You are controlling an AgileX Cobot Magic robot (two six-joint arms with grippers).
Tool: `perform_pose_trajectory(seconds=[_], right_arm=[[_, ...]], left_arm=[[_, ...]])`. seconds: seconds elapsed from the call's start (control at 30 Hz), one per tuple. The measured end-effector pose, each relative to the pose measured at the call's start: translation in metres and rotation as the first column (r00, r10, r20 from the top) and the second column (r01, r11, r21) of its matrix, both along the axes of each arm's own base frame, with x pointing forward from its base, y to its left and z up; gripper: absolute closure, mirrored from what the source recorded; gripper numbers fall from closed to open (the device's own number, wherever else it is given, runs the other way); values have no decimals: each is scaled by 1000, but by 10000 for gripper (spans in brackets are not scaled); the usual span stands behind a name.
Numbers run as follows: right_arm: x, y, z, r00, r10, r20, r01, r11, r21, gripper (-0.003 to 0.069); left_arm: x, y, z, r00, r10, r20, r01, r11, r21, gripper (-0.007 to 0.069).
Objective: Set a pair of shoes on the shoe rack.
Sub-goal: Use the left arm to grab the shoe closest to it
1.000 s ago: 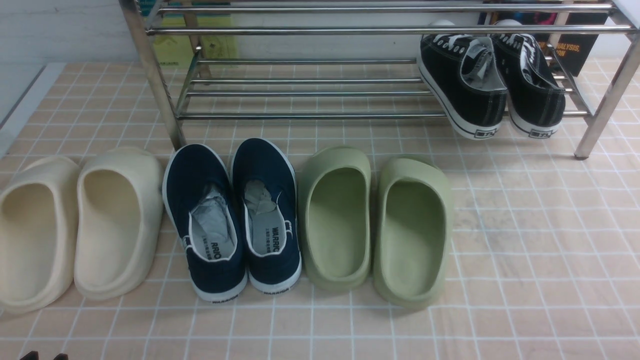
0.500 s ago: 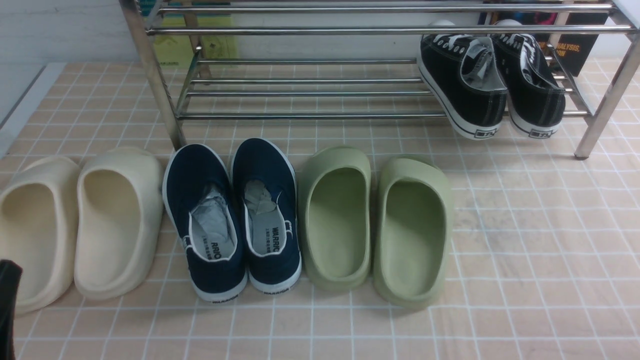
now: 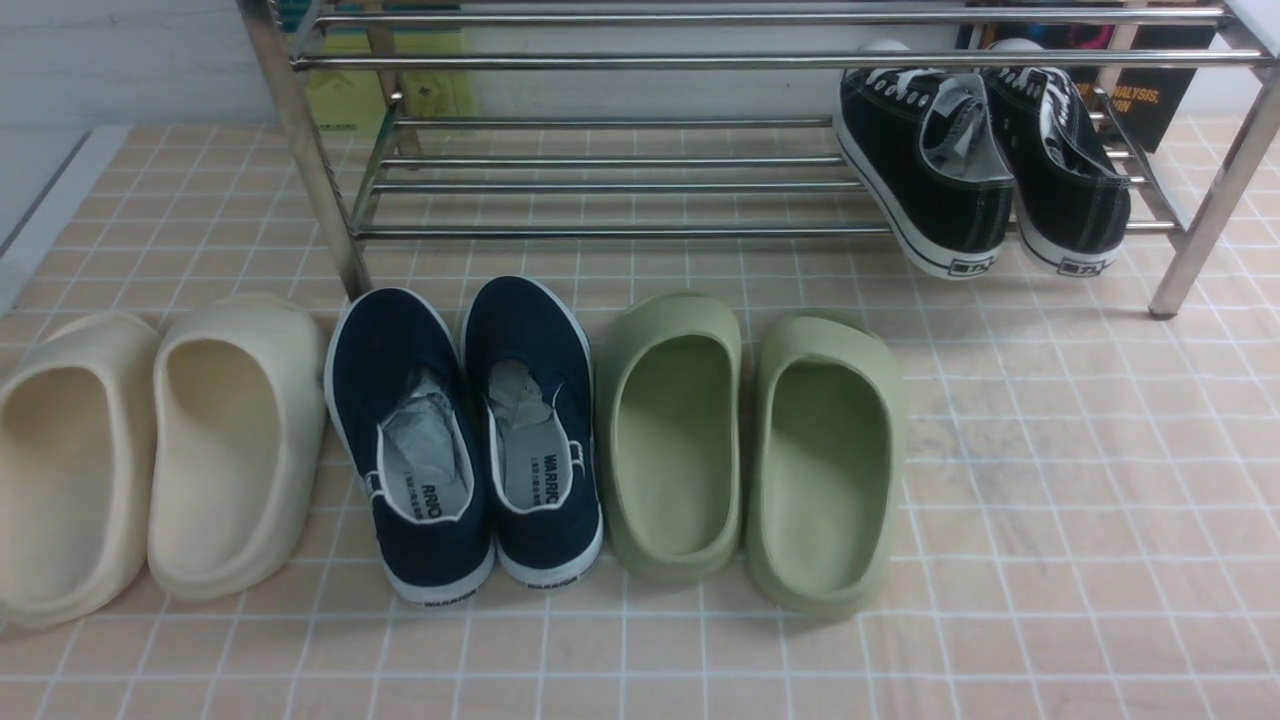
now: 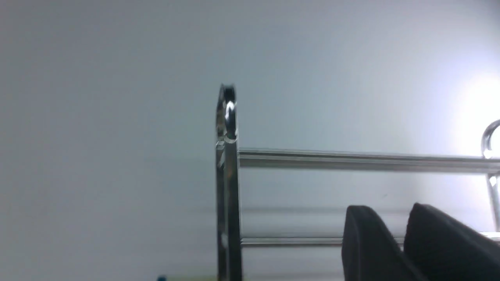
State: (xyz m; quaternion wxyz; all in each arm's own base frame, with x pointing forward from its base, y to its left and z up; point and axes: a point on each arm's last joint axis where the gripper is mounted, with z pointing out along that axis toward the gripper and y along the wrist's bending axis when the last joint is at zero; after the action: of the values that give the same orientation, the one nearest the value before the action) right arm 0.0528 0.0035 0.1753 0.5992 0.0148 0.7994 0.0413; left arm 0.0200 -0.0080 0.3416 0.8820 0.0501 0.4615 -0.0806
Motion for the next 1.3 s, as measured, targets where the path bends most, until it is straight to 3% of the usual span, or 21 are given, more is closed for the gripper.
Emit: perform_pose_trajectory(seconds=[0.13, 0.3, 0.33, 0.37, 0.53, 0.67, 0.8, 0.93, 1.1, 1.2, 1.3], right_arm=[[0, 0, 0, 1000, 0, 0, 0, 1000, 0, 462], [0, 0, 0, 1000, 0, 0, 0, 1000, 0, 458], [0, 0, 0, 1000, 0, 0, 0, 1000, 0, 458], [0, 0, 0, 1000, 0, 0, 0, 1000, 0, 455], [0, 0, 0, 1000, 0, 0, 0, 1000, 0, 450], [0, 0, 0, 1000, 0, 0, 0, 1000, 0, 445], [0, 0, 0, 1000, 0, 0, 0, 1000, 0, 440], [0, 0, 0, 1000, 0, 0, 0, 1000, 0, 437], [0, 0, 0, 1000, 0, 0, 0, 1000, 0, 431], [0, 0, 0, 1000, 0, 0, 0, 1000, 0, 428], [0, 0, 0, 1000, 0, 0, 0, 1000, 0, 424]], left_arm=[[26, 4, 25, 948, 97, -305, -85, 995, 53, 582], [91, -1, 0, 726, 90, -682, -87, 995, 39, 623], [93, -2, -2, 715, 86, -694, -87, 996, 33, 623], [113, -5, -15, 627, 48, -777, -94, 995, -15, 623], [154, -14, -48, 363, -45, -931, -143, 984, -103, 623], [182, -20, -60, 137, -25, -990, -112, 993, -41, 612], [213, -29, -73, -21, -17, -1000, -46, 999, -16, 536], [237, -46, -87, -88, -17, -996, 24, 1000, -19, 383], [257, -70, -103, -41, -17, -999, 77, 997, -20, 197], [268, -75, -116, -26, -23, -999, 55, 998, -25, 174], [276, -76, -133, -55, -11, -998, 39, 999, -14, 220]])
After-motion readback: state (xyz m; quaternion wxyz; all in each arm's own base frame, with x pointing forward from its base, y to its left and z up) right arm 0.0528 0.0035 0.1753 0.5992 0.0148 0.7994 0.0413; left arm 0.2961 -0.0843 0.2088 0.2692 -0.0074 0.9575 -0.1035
